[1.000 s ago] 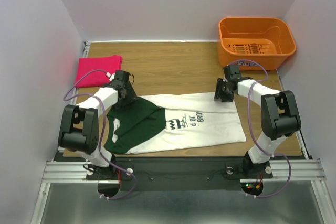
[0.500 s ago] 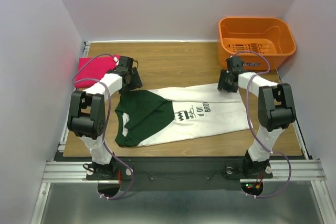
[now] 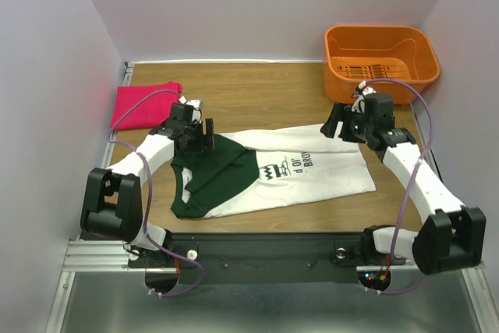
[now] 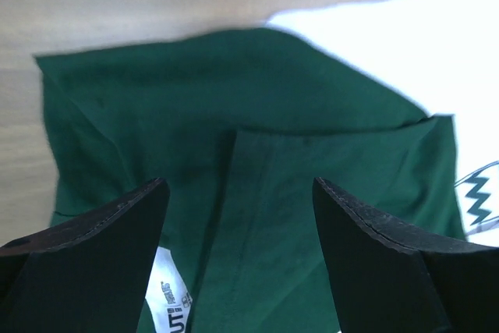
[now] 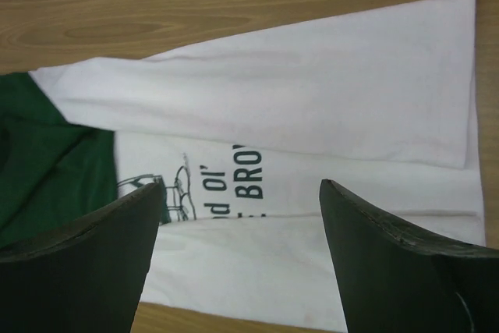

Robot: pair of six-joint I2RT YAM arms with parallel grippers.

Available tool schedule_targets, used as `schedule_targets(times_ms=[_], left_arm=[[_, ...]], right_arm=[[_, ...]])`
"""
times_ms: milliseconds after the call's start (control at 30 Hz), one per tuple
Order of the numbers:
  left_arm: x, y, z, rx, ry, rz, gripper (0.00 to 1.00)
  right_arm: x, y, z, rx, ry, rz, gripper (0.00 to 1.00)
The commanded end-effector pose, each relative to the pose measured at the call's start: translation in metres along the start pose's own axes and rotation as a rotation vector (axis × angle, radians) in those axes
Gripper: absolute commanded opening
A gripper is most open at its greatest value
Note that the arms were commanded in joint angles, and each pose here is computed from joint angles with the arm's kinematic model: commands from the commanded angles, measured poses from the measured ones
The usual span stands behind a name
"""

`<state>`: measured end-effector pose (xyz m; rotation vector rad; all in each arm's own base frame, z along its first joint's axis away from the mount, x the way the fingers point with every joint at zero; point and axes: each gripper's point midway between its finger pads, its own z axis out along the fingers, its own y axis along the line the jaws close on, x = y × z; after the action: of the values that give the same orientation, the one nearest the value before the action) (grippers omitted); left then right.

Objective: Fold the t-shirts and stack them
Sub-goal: Fold the tshirt

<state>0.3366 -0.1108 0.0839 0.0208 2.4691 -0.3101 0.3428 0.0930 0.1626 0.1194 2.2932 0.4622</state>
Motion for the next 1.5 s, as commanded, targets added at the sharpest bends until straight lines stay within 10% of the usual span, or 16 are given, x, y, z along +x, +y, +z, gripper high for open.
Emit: schedule_targets(times_ms=[0,767,1133,1467], left_arm=[[-0.001,-0.010,0.011,0.068,-0.007,0.055,0.84],[0.014,-0.031,0.034,0.151,0.075,0.108,0.43],[0.005,-0.053,0.005,0.189,0.041,0.088,0.06],[0.048,-0.113,-0.042,0.283,0.059,-0.035,0.04]], right_arm=[[0.009,0.026,-0.031,-0.131,-0.012,0.023,0.88],[0.023,0.026,-0.045,-0.139,-0.007,0.029,0.88],[0.020,0.028,-0.045,-0.142,-0.006,0.037,0.88],[0.022,0.031,-0.046,-0.160,0.004,0.046,0.88]])
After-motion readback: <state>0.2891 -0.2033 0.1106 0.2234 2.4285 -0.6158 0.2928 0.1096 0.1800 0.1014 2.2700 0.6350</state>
